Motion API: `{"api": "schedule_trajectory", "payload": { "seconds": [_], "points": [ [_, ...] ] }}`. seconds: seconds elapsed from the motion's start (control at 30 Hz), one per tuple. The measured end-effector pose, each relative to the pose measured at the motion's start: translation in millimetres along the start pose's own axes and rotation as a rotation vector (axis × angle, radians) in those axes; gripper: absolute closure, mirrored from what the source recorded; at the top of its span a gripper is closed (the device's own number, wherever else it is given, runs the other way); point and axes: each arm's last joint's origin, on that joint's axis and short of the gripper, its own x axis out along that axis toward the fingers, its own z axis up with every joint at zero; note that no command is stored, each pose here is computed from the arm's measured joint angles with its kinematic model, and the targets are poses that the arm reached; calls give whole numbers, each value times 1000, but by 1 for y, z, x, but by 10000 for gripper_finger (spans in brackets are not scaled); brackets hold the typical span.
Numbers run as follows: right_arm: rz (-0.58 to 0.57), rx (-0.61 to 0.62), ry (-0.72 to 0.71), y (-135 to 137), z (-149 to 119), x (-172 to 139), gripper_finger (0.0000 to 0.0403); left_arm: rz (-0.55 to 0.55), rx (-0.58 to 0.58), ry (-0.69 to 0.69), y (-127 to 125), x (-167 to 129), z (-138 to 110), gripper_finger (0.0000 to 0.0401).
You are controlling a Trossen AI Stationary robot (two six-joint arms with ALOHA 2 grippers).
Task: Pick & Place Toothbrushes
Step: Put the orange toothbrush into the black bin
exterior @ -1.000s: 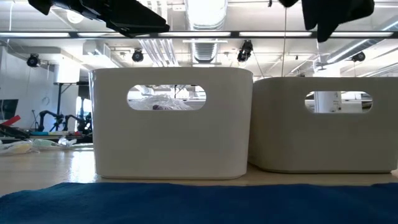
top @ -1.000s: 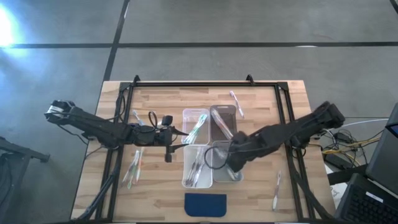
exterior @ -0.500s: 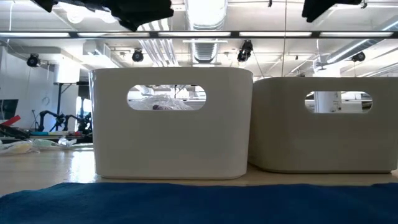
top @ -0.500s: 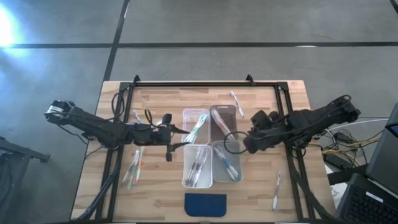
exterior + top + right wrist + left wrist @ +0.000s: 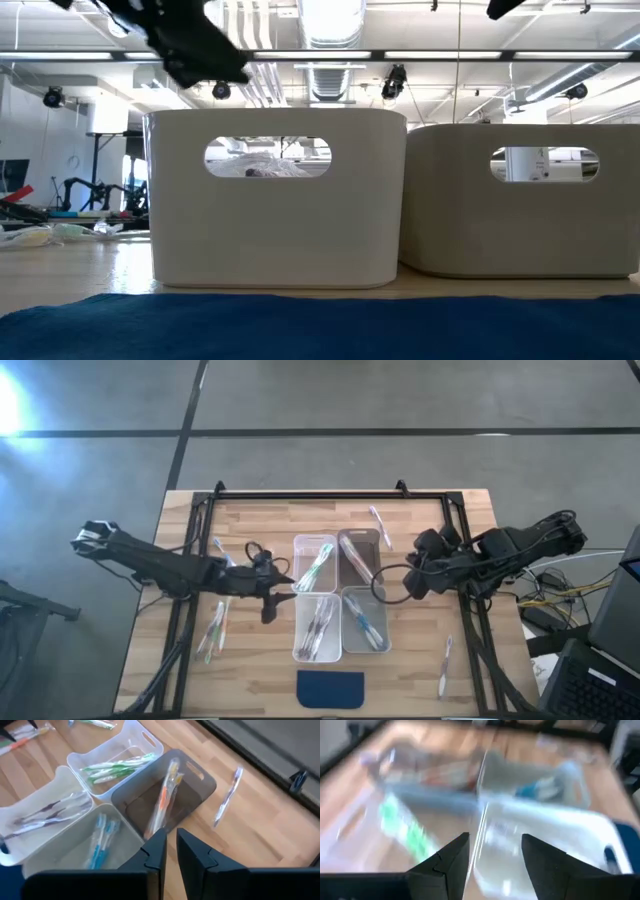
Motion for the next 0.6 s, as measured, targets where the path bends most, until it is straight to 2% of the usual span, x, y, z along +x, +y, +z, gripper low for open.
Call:
{"api": "schedule_trajectory", "payload": {
  "seconds": [0.1,0.23,0.3,0.47,0.6],
  "points": [
    [-8,-35,-9,0,0,0,370,64,-56,160,-1,-8,-4,217],
    [-28,-3,-26,-2,2,1,368,158,-166,298,-5,-21,-16,226],
    [-38,12,-27,-3,3,2,364,211,-248,337,-7,-26,-23,234],
    [-66,-51,-22,-6,5,7,354,303,-450,371,-9,-27,-36,253],
    [-101,-98,-4,-9,3,15,346,358,-550,456,-7,-26,-46,267]
  ]
}}
